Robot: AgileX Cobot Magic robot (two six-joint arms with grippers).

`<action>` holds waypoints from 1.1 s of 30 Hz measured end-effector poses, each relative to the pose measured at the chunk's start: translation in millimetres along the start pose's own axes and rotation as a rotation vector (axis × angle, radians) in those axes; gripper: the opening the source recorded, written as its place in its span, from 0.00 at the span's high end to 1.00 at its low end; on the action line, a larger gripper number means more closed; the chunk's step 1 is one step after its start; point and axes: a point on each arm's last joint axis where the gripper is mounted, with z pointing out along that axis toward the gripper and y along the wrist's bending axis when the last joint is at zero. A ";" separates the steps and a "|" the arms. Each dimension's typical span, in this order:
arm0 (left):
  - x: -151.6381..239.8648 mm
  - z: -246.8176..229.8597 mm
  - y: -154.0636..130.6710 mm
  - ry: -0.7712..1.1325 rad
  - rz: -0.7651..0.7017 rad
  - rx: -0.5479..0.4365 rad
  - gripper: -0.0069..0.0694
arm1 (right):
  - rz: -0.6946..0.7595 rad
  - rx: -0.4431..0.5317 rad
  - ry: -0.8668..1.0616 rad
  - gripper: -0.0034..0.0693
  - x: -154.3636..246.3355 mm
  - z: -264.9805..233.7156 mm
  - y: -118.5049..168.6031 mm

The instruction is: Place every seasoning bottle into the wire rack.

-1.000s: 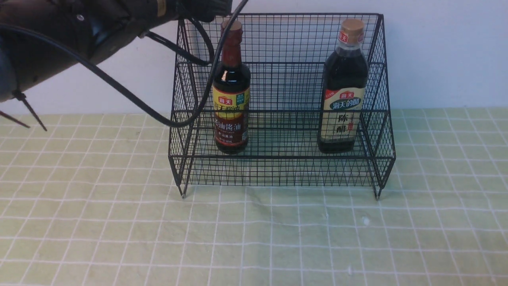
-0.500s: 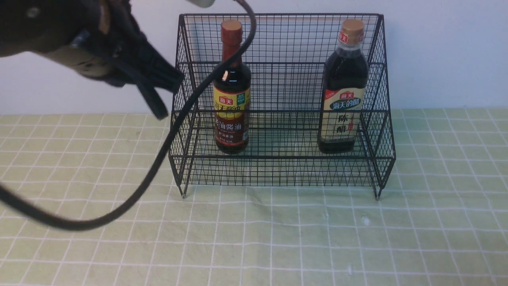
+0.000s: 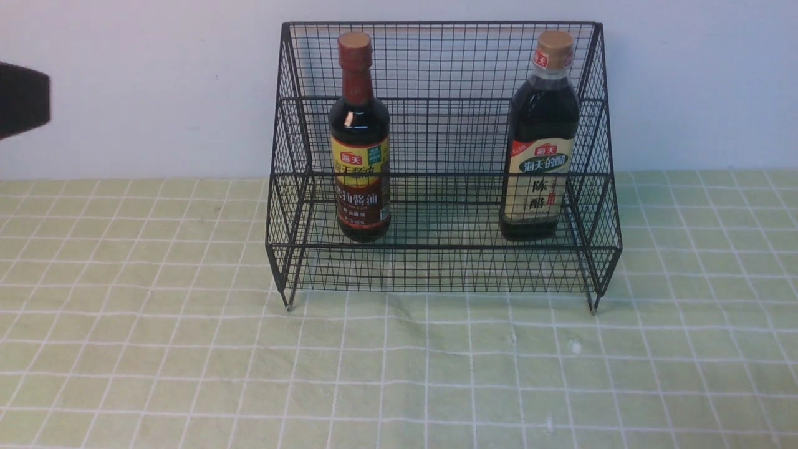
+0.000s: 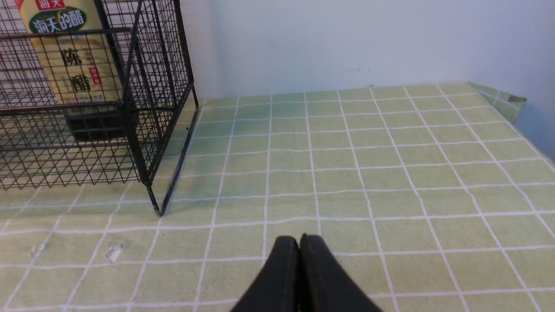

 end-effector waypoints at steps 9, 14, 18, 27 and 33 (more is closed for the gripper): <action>6.8 -36.4 9.3 -0.077 -0.021 0.019 0.92 | 0.000 0.000 0.000 0.97 0.0 0.0 0.0; 9.3 -48.9 12.5 -0.112 -0.028 0.028 0.92 | 0.000 0.000 0.000 0.97 0.0 0.0 0.0; 10.5 -50.8 13.2 -0.117 -0.013 0.028 0.92 | 0.000 0.000 0.000 0.97 0.0 0.0 0.0; 40.9 -45.1 20.3 -0.202 0.096 0.006 0.92 | 0.000 0.000 0.000 0.97 0.0 0.0 0.0; 117.9 -6.0 37.8 -0.270 0.102 -0.141 0.92 | 0.000 0.000 0.000 0.97 0.0 0.0 0.0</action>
